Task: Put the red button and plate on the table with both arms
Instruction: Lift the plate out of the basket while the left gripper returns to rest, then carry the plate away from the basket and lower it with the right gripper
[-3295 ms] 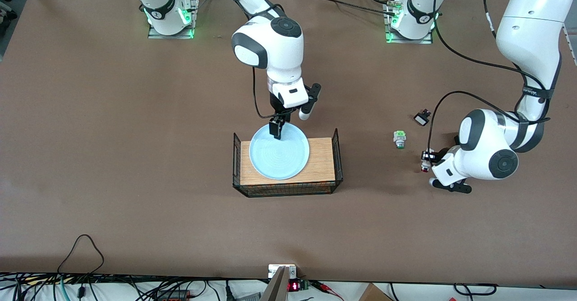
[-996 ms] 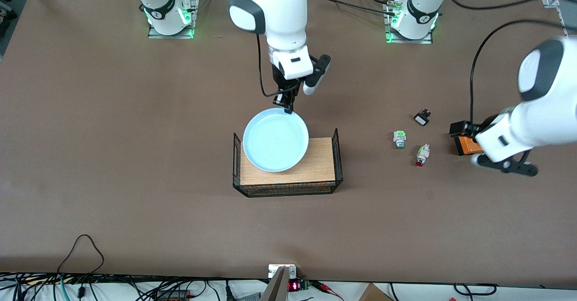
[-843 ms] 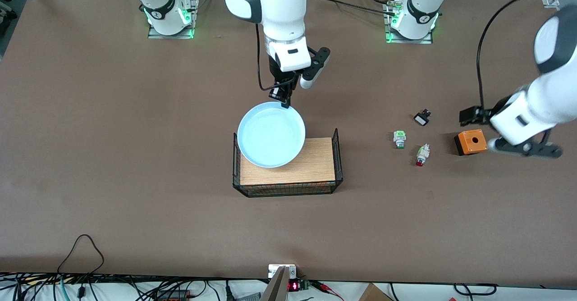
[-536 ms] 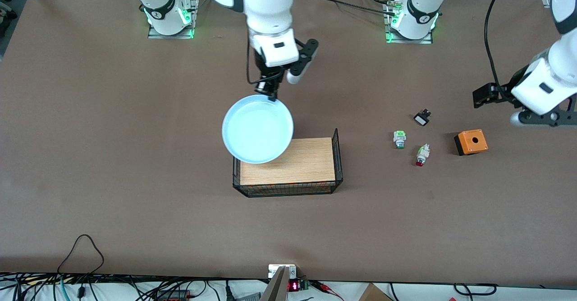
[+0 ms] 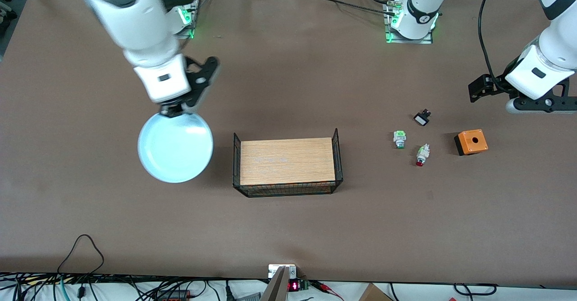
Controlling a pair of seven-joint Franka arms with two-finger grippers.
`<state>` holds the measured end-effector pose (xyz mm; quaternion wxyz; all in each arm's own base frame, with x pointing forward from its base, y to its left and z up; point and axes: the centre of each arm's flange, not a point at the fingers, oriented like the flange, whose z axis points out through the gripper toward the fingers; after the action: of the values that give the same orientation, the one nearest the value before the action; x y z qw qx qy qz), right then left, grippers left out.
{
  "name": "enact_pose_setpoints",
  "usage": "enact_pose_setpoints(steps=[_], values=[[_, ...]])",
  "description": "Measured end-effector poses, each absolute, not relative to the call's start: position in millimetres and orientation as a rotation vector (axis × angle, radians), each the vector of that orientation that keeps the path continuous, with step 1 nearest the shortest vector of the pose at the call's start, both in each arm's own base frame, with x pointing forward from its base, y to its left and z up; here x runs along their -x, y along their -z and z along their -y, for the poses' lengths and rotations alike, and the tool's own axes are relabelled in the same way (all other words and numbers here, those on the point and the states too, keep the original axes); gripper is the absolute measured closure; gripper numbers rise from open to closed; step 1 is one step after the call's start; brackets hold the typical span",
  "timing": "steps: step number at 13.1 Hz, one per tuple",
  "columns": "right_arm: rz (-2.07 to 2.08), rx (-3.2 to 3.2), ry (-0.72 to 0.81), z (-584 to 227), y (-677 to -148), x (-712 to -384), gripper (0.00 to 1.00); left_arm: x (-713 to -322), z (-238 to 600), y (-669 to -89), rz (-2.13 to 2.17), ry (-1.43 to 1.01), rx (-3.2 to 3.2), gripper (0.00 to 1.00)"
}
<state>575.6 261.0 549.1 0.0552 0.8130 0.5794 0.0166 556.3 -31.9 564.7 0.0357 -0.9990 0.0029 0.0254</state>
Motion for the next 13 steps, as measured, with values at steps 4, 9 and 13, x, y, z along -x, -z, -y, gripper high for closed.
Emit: enact_pose_setpoints(steps=[4, 9, 13], values=[[-1.747, -2.492, 0.029, -191.0, -521.8, -581.9, 0.98, -553.6, 34.4, -570.5, -0.008, -0.063, 3.082, 0.0], [-1.519, -2.665, 0.147, -103.6, -454.2, -587.7, 0.98, -553.2, 33.0, -570.0, 0.013, -0.07, 3.119, 0.0], [-1.308, -2.779, 0.206, -101.5, -382.9, -580.5, 0.98, -551.5, 36.7, -568.6, 0.002, -0.093, 3.117, 0.0]])
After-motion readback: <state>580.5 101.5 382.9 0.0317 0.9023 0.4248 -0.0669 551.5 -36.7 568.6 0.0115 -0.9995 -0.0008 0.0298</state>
